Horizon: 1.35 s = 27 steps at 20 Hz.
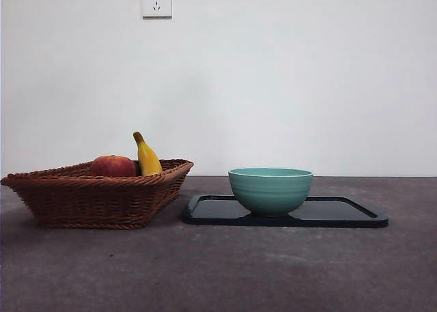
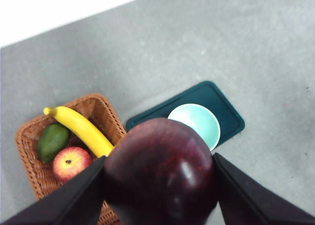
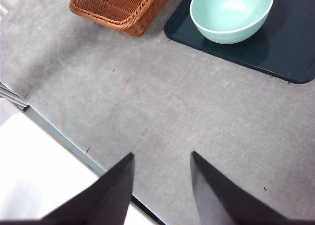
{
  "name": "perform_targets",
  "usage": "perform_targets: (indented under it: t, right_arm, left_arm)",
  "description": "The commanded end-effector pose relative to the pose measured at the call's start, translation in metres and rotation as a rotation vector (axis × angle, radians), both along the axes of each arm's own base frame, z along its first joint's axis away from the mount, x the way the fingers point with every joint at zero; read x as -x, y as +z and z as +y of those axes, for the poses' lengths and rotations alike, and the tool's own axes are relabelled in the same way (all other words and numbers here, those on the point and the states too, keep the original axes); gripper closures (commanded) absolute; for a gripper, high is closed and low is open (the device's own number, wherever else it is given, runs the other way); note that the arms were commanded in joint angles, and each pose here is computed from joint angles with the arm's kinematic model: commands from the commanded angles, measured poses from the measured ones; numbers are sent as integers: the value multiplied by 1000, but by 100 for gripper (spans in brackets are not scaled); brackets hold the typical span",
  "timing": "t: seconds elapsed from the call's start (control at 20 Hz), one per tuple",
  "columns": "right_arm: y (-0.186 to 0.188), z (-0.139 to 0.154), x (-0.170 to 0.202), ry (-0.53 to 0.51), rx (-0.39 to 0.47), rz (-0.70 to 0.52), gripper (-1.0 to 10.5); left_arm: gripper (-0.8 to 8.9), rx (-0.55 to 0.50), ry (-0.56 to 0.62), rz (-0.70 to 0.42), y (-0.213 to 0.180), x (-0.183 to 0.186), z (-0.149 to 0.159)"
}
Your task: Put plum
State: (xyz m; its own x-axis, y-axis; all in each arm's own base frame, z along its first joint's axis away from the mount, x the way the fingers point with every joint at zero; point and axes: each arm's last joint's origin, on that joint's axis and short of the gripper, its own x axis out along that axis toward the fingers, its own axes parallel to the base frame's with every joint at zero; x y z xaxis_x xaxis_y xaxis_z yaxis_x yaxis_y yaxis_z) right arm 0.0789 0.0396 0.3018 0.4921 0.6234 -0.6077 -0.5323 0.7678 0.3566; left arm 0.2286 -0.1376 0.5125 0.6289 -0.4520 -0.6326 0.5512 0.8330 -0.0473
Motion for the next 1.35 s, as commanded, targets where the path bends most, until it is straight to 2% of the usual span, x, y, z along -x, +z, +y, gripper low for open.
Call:
perform_targets:
  t: [0.05, 0.25, 0.5, 0.6, 0.75, 0.9, 1.15, 1.35]
  right_arm:
    - [3, 0, 1, 10, -3, -16, 764]
    - [4, -1, 4, 12, -5, -30, 764]
    - [4, -1, 4, 12, -5, -31, 764]
    - [4, -1, 4, 12, -5, -32, 764]
    - [4, -1, 4, 12, -5, -30, 764]
    - [3, -1, 5, 12, -2, -21, 764]
    - [3, -1, 5, 11, -1, -13, 764]
    - [2, -1, 5, 11, 0, -12, 764]
  left_arm:
    - [579, -26, -6, 31, -2, 11, 6]
    - [579, -75, 0, 119, -29, 26, 16]
    - [578, -7, 51, 61, -87, 38, 29]
    - [578, -23, 98, 47, -119, 35, 35]
    - [578, -59, 148, 50, -168, 22, 37]
    - [578, -53, 165, 14, -211, 8, 38]
    - [578, -65, 177, -64, -239, -23, 38]
    - [578, -96, 204, -32, -264, -49, 40]
